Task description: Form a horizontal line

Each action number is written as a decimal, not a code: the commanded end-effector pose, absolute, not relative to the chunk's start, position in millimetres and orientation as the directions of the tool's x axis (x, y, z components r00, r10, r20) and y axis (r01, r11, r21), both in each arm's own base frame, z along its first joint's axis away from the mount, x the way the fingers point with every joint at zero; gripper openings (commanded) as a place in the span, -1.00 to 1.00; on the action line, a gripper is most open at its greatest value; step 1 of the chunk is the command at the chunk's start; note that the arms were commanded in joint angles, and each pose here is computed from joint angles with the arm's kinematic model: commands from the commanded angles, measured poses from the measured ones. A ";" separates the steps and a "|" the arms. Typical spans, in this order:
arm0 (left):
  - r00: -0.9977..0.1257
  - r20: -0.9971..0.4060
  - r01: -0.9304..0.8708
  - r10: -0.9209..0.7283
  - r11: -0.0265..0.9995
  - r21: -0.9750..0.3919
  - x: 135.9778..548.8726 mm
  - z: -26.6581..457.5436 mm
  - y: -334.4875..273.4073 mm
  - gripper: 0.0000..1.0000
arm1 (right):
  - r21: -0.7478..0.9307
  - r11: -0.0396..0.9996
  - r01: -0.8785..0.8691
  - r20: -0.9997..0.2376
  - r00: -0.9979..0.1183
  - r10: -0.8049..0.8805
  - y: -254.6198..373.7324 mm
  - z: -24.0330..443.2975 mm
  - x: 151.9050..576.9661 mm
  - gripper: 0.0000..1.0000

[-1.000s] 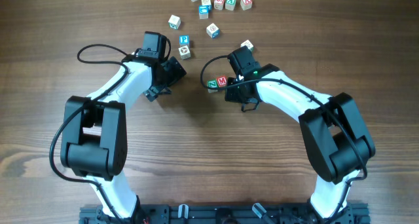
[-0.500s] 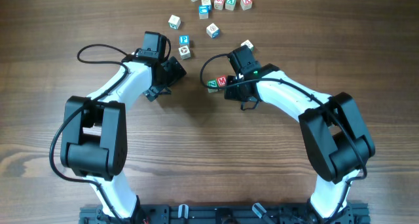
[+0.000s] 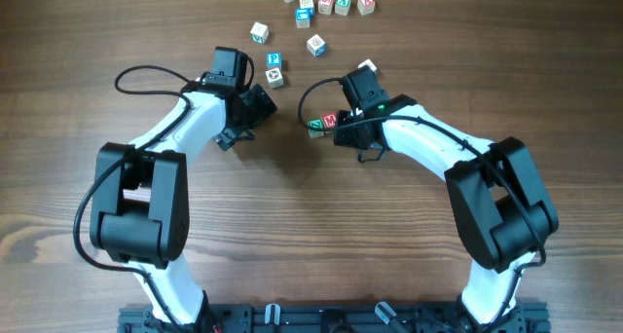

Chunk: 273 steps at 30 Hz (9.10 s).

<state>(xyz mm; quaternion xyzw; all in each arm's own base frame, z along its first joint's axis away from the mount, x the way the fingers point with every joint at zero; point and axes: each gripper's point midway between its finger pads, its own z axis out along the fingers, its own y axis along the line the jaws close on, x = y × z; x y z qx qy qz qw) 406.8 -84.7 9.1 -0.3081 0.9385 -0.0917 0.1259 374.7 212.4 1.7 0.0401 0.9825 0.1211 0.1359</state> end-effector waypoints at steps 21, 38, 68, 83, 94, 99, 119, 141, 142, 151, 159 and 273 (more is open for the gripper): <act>-0.777 -0.157 -0.583 -0.610 0.791 -0.187 393.4 -8.8 -74.9 0.98 | 0.256 0.966 0.041 -0.265 -0.958 0.111 213.3 -6.0 379.0 -0.91; -0.766 -0.207 -0.602 -0.609 0.792 -0.102 389.3 -9.8 -57.2 -0.19 | 0.333 0.942 0.030 -0.136 -0.987 0.080 227.3 -8.3 352.1 -0.91; -0.888 -0.026 -0.433 -0.459 0.853 -0.292 371.5 -19.1 -152.7 -0.92 | 0.026 0.986 0.167 -0.294 -0.941 0.167 133.4 -9.5 388.1 -0.91; -0.921 0.018 -0.376 -0.389 0.874 -0.308 361.3 -55.6 -187.7 -0.92 | 0.269 0.961 -0.064 -0.328 -0.944 0.028 168.5 -4.0 412.0 -0.91; -0.923 0.029 -0.373 -0.384 0.872 -0.318 359.6 -55.0 -191.0 -0.92 | 0.400 0.909 -0.120 -0.308 -0.951 0.010 195.4 -4.1 409.2 -0.91; -0.920 0.036 -0.379 -0.389 0.867 -0.322 359.2 -54.7 -192.0 -0.92 | 0.441 0.888 -0.135 -0.307 -0.952 0.008 203.2 -0.2 408.9 -0.92; -0.913 -0.016 -0.373 -0.408 0.848 -0.377 377.1 -49.7 -199.0 -0.92 | 0.461 0.880 -0.116 -0.234 -0.972 -0.005 204.2 -4.4 392.0 -0.91; -0.903 -0.054 -0.392 -0.426 0.870 -0.300 376.4 -54.9 -183.0 -0.83 | 0.274 0.962 -0.005 -0.279 -0.957 0.075 166.9 -15.8 406.0 -0.91; -0.903 -0.051 -0.394 -0.426 0.870 -0.297 375.3 -55.2 -182.5 -0.85 | 0.276 0.961 -0.005 -0.278 -0.958 0.075 167.2 -15.8 405.9 -0.91; -0.904 -0.028 -0.404 -0.426 0.875 -0.267 367.3 -57.5 -178.5 -0.92 | 0.279 0.960 0.028 -0.273 -0.956 0.108 165.3 -15.9 406.9 -0.91; -0.904 -0.024 -0.405 -0.426 0.875 -0.264 366.0 -57.8 -178.1 -0.92 | 0.383 0.924 0.022 -0.220 -0.969 0.114 183.9 -11.4 399.0 -0.91; -0.475 -0.733 -0.232 -0.487 0.873 -0.430 228.8 322.9 -41.0 1.00 | 0.178 0.920 0.349 -0.882 -0.358 0.307 -21.0 349.1 218.4 1.00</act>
